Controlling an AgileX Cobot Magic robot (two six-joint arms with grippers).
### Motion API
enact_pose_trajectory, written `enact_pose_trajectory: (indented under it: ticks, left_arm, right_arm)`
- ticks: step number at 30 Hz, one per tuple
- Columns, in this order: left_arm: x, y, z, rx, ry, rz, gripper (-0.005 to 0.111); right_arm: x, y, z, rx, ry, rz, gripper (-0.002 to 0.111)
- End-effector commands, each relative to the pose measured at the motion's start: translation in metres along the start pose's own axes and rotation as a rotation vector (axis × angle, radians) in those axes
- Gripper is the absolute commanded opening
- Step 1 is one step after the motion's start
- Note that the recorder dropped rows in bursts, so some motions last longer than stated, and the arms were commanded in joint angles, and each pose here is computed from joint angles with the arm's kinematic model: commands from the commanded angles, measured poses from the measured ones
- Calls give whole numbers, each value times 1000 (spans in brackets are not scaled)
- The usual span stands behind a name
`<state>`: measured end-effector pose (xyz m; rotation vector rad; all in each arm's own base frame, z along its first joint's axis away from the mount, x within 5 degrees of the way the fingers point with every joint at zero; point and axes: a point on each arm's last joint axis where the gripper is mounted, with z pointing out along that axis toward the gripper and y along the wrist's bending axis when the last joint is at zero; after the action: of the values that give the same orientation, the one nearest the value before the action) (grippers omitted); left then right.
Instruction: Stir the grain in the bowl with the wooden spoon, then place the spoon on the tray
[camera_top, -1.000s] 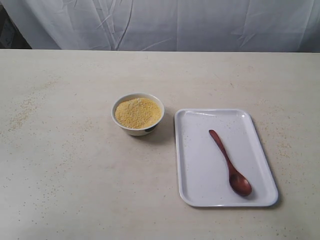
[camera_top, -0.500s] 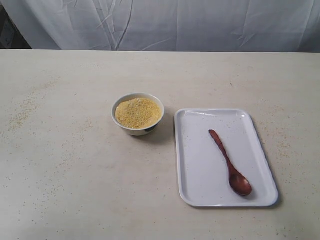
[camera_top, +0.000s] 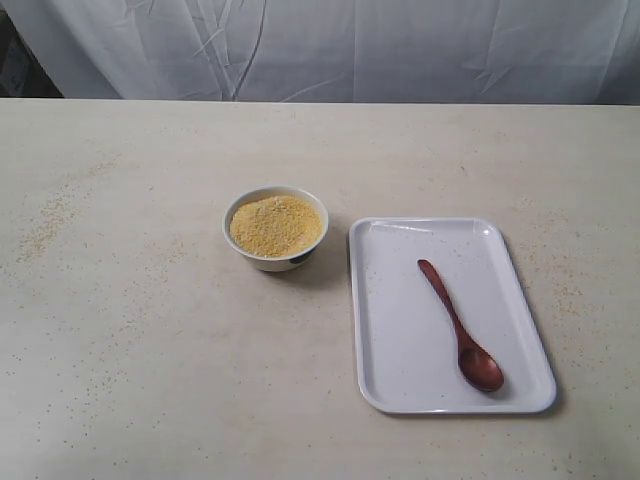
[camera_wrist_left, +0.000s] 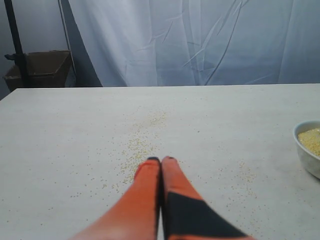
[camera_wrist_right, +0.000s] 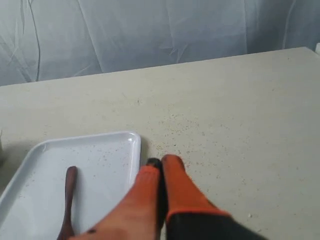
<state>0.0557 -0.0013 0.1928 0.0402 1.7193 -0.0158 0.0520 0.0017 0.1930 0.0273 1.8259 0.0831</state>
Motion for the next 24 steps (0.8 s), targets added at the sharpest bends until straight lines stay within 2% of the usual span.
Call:
enact_pose_trajectory:
  ticks: [1, 6, 9, 24]
  left_arm:
    - [1, 0, 0, 0, -6, -6, 0]
    - [1, 0, 0, 0, -6, -6, 0]
    - [1, 0, 0, 0, -6, -6, 0]
    - [1, 0, 0, 0, -6, -6, 0]
  right_arm:
    - [1, 0, 0, 5, -14, -140, 2]
    - [1, 0, 0, 3, -14, -158, 2]
    - [11, 1, 4, -15, 8, -108, 2]
    - [7, 2, 4, -24, -37, -81, 2]
